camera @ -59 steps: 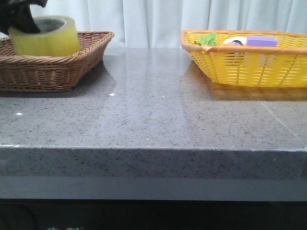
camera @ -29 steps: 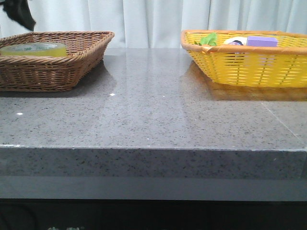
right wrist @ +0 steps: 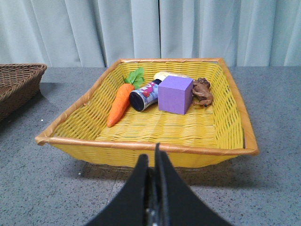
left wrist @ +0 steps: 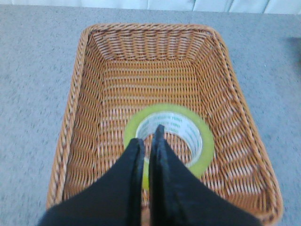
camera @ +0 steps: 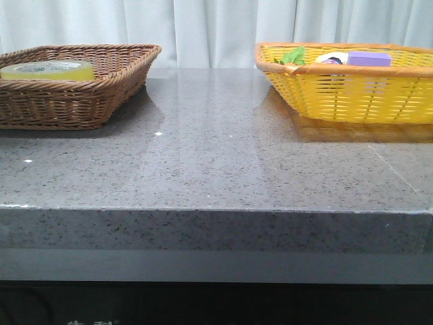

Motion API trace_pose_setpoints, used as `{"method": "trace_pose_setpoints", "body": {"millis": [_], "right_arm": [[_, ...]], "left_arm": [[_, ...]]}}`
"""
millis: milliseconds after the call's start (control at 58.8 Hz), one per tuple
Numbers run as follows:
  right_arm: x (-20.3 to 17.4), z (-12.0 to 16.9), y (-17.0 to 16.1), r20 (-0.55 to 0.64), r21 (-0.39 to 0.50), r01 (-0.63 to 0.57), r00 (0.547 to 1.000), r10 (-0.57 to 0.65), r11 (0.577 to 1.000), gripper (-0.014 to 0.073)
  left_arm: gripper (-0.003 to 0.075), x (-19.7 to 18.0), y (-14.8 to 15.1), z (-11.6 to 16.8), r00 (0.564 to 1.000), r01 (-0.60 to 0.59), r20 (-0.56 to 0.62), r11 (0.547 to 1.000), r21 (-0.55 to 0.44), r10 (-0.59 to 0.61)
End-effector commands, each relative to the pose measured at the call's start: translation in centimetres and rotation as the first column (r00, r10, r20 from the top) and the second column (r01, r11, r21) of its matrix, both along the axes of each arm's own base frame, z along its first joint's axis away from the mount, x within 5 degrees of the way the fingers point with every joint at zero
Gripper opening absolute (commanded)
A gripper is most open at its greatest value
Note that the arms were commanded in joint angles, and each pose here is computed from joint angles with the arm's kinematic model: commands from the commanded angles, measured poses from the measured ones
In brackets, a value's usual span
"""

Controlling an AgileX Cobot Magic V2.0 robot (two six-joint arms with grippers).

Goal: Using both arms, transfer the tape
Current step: 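Open the left gripper and withdraw it upward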

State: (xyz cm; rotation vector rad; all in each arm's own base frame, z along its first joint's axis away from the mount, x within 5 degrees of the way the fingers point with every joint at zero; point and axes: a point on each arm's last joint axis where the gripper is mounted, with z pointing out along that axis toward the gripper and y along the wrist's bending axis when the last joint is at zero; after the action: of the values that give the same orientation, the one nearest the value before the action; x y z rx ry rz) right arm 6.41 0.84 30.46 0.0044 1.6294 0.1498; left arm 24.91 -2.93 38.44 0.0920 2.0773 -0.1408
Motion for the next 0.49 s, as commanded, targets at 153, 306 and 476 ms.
{"method": "trace_pose_setpoints", "body": {"millis": [153, 306, 476], "right_arm": [[0.0, 1.4, -0.2, 0.086, 0.009, 0.023, 0.996, -0.023, 1.0, -0.0089], [0.0, 1.4, -0.2, 0.086, 0.009, 0.023, 0.996, -0.023, 1.0, -0.0089], [0.0, 1.4, -0.2, 0.086, 0.009, 0.023, 0.996, -0.023, 1.0, -0.0089]], "left_arm": [[-0.002, -6.5, 0.7, 0.1, 0.983, -0.008, 0.181, 0.999, -0.034, 0.014], [-0.002, -10.7, 1.1, -1.6, 0.969, -0.009, 0.245, 0.999, -0.042, 0.019], [-0.002, -14.6, 1.5, -3.6, 0.954, -0.007, 0.3, 0.999, -0.048, 0.021]]}}
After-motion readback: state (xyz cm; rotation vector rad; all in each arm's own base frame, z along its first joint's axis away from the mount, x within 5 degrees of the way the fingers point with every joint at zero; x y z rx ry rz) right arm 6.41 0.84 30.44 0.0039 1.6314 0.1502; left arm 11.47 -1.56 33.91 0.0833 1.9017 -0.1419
